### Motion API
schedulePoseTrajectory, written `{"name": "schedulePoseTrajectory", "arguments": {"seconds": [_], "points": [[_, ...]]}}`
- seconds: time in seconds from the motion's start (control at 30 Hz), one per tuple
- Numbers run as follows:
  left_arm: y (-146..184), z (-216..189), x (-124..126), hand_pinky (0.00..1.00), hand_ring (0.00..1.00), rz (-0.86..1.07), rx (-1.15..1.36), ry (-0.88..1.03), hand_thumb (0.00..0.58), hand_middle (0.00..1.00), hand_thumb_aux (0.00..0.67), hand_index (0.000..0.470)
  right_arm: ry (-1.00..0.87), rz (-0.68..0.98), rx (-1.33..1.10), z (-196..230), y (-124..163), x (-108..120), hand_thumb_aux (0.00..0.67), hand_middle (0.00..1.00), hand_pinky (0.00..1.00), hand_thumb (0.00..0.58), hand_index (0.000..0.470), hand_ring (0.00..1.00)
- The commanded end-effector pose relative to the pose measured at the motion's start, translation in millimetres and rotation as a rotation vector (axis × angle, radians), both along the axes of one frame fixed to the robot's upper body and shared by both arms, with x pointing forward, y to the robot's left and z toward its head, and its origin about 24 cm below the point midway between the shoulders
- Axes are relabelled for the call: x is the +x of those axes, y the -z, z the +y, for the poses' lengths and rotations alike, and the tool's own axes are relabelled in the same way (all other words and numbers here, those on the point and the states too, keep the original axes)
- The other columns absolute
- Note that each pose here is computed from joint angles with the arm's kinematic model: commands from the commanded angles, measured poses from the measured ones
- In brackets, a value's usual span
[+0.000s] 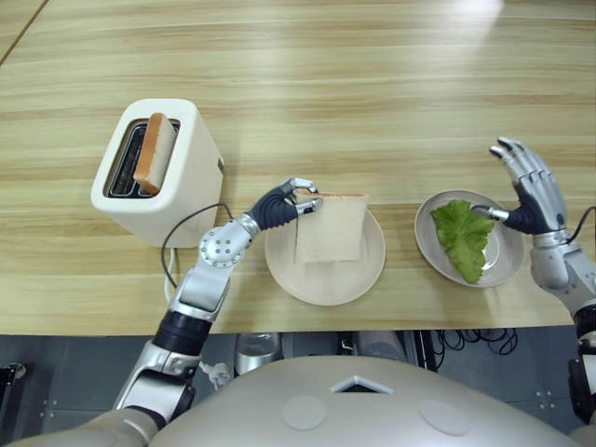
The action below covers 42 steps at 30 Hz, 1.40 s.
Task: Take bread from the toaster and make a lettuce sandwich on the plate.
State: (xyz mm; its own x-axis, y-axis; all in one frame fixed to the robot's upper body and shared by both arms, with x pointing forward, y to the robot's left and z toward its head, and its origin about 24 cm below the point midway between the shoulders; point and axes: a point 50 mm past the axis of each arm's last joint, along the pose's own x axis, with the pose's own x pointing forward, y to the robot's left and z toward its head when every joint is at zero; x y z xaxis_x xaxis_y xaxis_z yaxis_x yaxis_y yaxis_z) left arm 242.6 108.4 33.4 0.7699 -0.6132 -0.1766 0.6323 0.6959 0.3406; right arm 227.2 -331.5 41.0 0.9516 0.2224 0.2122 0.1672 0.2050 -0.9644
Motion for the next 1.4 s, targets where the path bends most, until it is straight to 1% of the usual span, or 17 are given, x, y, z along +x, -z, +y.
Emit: {"name": "schedulePoseTrajectory", "arguments": {"seconds": [0.03,0.2,0.43,0.47,0.5,0.53,0.57,0.6,0.63,0.67,0.7,0.73,0.77,0.83,0.97,1.0,1.4], "points": [[20,1,-1,1.0,1.0,0.052,0.036,-0.004,0.58,1.0,0.67,0.46,0.018,0.042,-0.144,-15,7,-7,0.0,0.0,0.0,0.0,0.0,0.0],[36,-3,-10,1.0,1.0,0.137,0.005,0.006,0.58,1.0,0.67,0.46,-0.012,0.109,-0.26,-23,21,-20,0.0,0.0,0.0,0.0,0.0,0.0],[41,-1,-16,1.0,1.0,0.17,0.043,0.034,0.58,1.0,0.67,0.46,-0.064,0.176,-0.365,-25,28,-22,0.0,0.0,0.0,0.0,0.0,0.0],[44,-1,-17,0.35,0.35,0.175,0.062,0.044,0.58,0.35,0.67,0.46,-0.073,0.183,-0.384,-24,29,-21,0.0,0.0,0.0,0.0,0.0,0.0],[46,0,-18,0.0,0.0,0.178,0.079,0.048,0.579,0.0,0.644,0.442,-0.079,0.188,-0.401,-24,30,-21,0.0,0.0,0.0,0.0,0.0,0.0],[47,0,-18,0.0,0.0,0.176,0.092,0.043,0.579,0.0,0.644,0.442,-0.082,0.191,-0.405,-23,31,-20,0.0,0.0,0.0,0.0,0.0,0.0],[48,0,-18,0.0,0.0,0.171,0.103,0.043,0.328,0.0,0.229,0.157,-0.079,0.196,-0.411,-24,33,-22,0.06,0.0,0.0,0.1,0.041,0.0],[48,0,-18,0.0,0.0,0.164,0.11,0.042,0.0,0.0,0.0,0.0,-0.075,0.198,-0.413,-24,33,-23,0.063,0.0,0.0,0.104,0.043,0.0],[47,0,-18,0.0,0.0,0.157,0.11,0.038,0.0,0.0,0.0,0.0,-0.069,0.198,-0.407,-25,34,-24,0.068,0.0,0.0,0.112,0.047,0.0],[46,0,-17,0.0,0.0,0.15,0.103,0.034,0.0,0.0,0.0,0.0,-0.065,0.197,-0.401,-26,34,-25,0.113,0.0,0.0,0.179,0.078,0.0],[43,0,-16,0.0,0.0,0.136,0.082,0.025,0.0,0.0,0.0,0.0,-0.064,0.199,-0.401,-26,34,-26,0.208,0.0,0.0,0.304,0.143,0.0],[39,0,-15,0.0,0.0,0.13,0.049,0.013,0.0,0.0,0.0,0.0,-0.062,0.203,-0.4,-26,35,-27,0.263,0.0,0.0,0.366,0.18,0.0],[36,0,-14,0.0,0.0,0.118,0.031,0.007,0.0,0.0,0.0,0.0,-0.059,0.203,-0.396,-27,35,-28,0.352,0.0,0.0,0.449,0.242,0.0],[30,0,-12,0.0,0.0,0.092,0.013,0.005,0.0,0.0,0.0,0.0,-0.059,0.197,-0.389,-26,35,-28,0.46,0.0,0.0,0.523,0.316,0.0],[23,-2,-10,0.0,0.0,0.062,-0.009,0.019,0.0,0.0,0.0,0.0,-0.081,0.172,-0.388,-22,35,-24,0.602,0.0,0.0,0.574,0.413,0.0],[23,-2,-10,0.0,0.0,0.063,-0.009,0.024,0.0,0.0,0.0,0.0,-0.087,0.164,-0.385,-20,35,-24,0.659,0.0,0.0,0.58,0.453,0.0],[17,-1,-7,0.0,0.0,0.037,-0.016,0.02,0.0,0.0,0.0,0.0,-0.095,0.086,-0.337,-15,29,-17,0.67,0.0,0.0,0.58,0.46,0.0]]}}
